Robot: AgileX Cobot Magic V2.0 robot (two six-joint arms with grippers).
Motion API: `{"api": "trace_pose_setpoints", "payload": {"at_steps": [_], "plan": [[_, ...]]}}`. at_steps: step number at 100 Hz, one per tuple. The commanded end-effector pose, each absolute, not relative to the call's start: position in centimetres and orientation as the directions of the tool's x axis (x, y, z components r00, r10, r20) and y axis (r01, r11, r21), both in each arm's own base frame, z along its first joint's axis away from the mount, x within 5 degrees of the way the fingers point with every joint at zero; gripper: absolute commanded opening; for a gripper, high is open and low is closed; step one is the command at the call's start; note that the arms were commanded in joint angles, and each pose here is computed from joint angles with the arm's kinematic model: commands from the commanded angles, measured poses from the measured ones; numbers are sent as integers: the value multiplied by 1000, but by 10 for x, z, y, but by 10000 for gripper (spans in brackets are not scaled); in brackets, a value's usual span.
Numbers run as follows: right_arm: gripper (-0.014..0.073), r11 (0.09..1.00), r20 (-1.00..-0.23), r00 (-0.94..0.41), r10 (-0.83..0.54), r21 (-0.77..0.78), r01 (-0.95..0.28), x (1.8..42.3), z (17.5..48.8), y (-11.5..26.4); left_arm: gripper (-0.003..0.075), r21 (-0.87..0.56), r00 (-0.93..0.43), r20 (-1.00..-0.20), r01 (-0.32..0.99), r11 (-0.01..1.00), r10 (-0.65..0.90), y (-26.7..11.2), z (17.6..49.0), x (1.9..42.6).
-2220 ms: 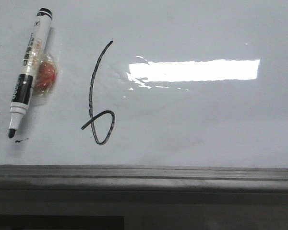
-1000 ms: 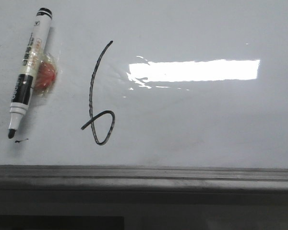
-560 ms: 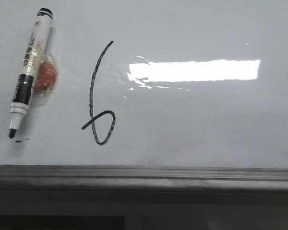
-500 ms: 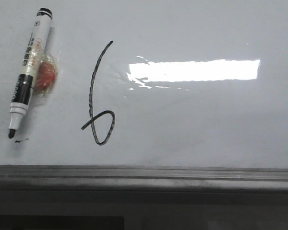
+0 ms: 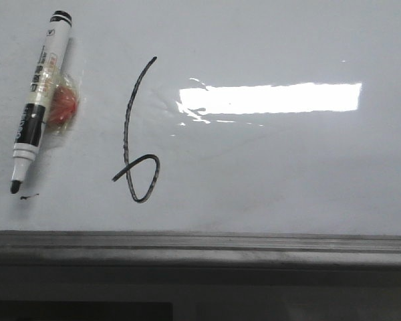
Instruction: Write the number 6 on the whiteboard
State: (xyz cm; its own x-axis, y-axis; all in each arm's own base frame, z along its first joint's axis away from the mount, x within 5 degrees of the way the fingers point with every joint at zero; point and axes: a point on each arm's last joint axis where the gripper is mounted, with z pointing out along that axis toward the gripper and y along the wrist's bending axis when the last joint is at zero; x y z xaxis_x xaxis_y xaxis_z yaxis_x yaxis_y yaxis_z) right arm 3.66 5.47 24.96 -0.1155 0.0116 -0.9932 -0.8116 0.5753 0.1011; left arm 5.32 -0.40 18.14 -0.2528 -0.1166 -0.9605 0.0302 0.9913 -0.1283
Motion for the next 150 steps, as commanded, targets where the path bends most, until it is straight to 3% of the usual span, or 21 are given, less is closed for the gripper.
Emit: {"api": "trace_pose_setpoints", "payload": {"at_steps": [1,70,76,84,93,104,126,150], "plan": [[-64,589,-995,-49,83,88,-803,38,265,53,-19,-126,-234,-965,26,992,-116,-4,171,53],[-64,589,-995,-49,83,88,-803,38,264,53,-19,-126,-234,-965,26,992,-116,-4,171,53],[-64,594,-996,-34,80,75,-801,39,264,53,-19,-126,-234,-965,26,992,-116,-4,171,53],[-64,623,-996,83,45,-37,-782,41,264,52,-19,-126,-234,-965,26,992,-116,-4,171,53],[-64,664,-980,200,22,-135,-736,44,261,51,-19,-126,-234,-965,26,992,-116,-4,171,53],[-64,741,-958,273,93,-117,-662,48,260,45,-19,-126,-234,-965,26,992,-116,-4,171,53],[-64,887,-972,199,123,18,-461,61,240,31,-19,-126,-234,-965,26,992,-116,-4,171,53],[-64,975,-982,139,130,101,-200,68,215,13,-19,-126,-234,-965,26,992,-116,-4,171,53]]}}
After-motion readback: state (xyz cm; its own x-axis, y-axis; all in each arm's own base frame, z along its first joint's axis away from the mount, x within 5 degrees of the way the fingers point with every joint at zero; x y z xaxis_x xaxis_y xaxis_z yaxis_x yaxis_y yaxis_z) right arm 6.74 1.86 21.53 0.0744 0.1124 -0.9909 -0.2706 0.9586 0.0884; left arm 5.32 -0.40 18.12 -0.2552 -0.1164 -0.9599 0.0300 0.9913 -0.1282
